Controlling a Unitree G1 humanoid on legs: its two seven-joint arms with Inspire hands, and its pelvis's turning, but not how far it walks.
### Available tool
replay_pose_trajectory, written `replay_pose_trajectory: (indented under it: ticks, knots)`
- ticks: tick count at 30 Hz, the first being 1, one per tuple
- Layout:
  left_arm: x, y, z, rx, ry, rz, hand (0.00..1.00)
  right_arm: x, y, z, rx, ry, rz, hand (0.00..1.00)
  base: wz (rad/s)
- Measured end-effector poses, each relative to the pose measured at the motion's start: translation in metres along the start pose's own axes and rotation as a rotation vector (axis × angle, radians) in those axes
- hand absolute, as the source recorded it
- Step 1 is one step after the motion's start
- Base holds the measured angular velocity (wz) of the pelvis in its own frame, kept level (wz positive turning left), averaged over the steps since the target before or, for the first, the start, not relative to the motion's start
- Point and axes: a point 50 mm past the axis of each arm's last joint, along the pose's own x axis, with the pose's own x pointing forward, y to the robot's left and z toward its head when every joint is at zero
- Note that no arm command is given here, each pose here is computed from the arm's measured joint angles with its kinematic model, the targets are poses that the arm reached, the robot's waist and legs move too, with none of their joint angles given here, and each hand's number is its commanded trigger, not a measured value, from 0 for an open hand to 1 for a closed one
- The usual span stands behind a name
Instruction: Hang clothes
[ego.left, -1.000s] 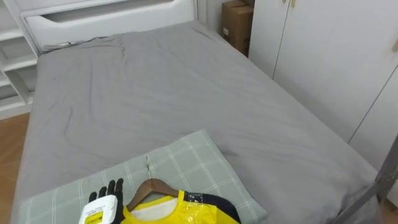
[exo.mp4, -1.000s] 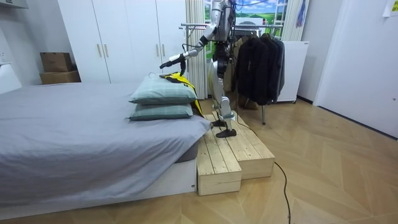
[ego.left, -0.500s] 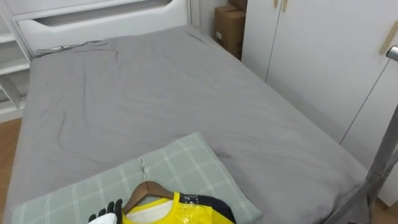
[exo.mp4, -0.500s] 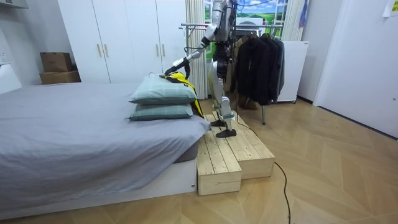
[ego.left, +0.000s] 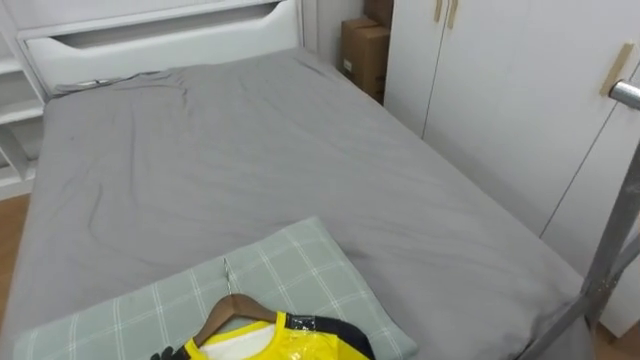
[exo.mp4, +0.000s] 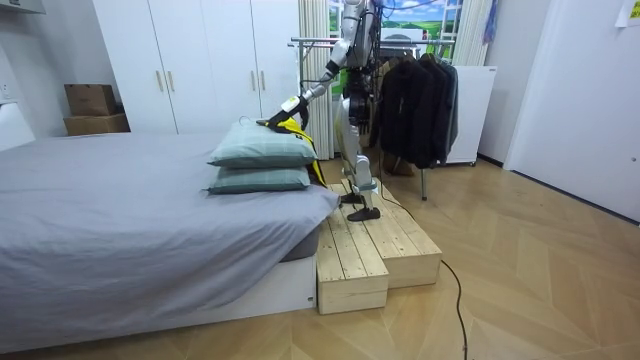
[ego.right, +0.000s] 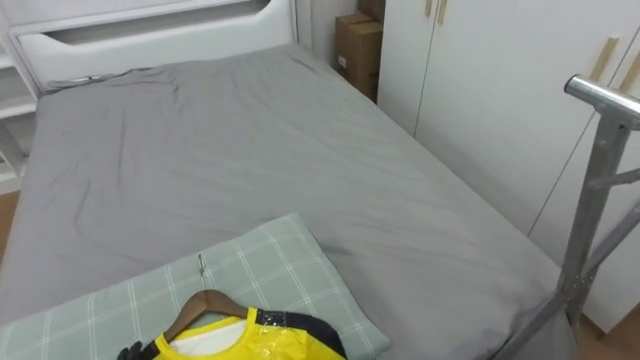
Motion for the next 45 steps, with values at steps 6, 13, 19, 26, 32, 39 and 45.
replay_pose_trajectory:
  ticks: [6, 13, 19, 26, 32, 39, 45]
  knots:
    - [-0.002, -0.002, -0.007, -0.083, 0.052, -0.006, 0.00, 0.000, -0.001, 0.002, -0.006, -0.001, -0.018, 0.00, -0.02]
    - [-0.002, -0.002, -0.010, -0.103, 0.066, -0.010, 0.00, 0.000, -0.002, 0.003, -0.007, -0.004, -0.026, 0.00, -0.01]
    - [-0.001, 0.000, -0.011, -0.123, 0.079, -0.004, 0.00, 0.000, -0.002, -0.002, -0.025, 0.008, -0.027, 0.00, 0.00]
    - [0.000, 0.002, -0.013, -0.126, 0.082, -0.005, 0.00, 0.000, -0.002, -0.006, -0.030, 0.018, -0.027, 0.00, 0.01]
    - [0.002, 0.005, -0.011, -0.126, 0.075, 0.005, 0.00, 0.000, -0.002, -0.002, -0.033, -0.002, -0.029, 0.00, 0.00]
    - [0.012, 0.024, 0.002, -0.127, 0.038, 0.075, 0.00, 0.000, -0.002, 0.003, -0.031, -0.023, -0.032, 0.00, 0.02]
    - [0.016, 0.038, 0.010, -0.120, 0.005, 0.152, 0.00, 0.000, -0.001, 0.001, -0.034, -0.015, -0.030, 0.00, -0.01]
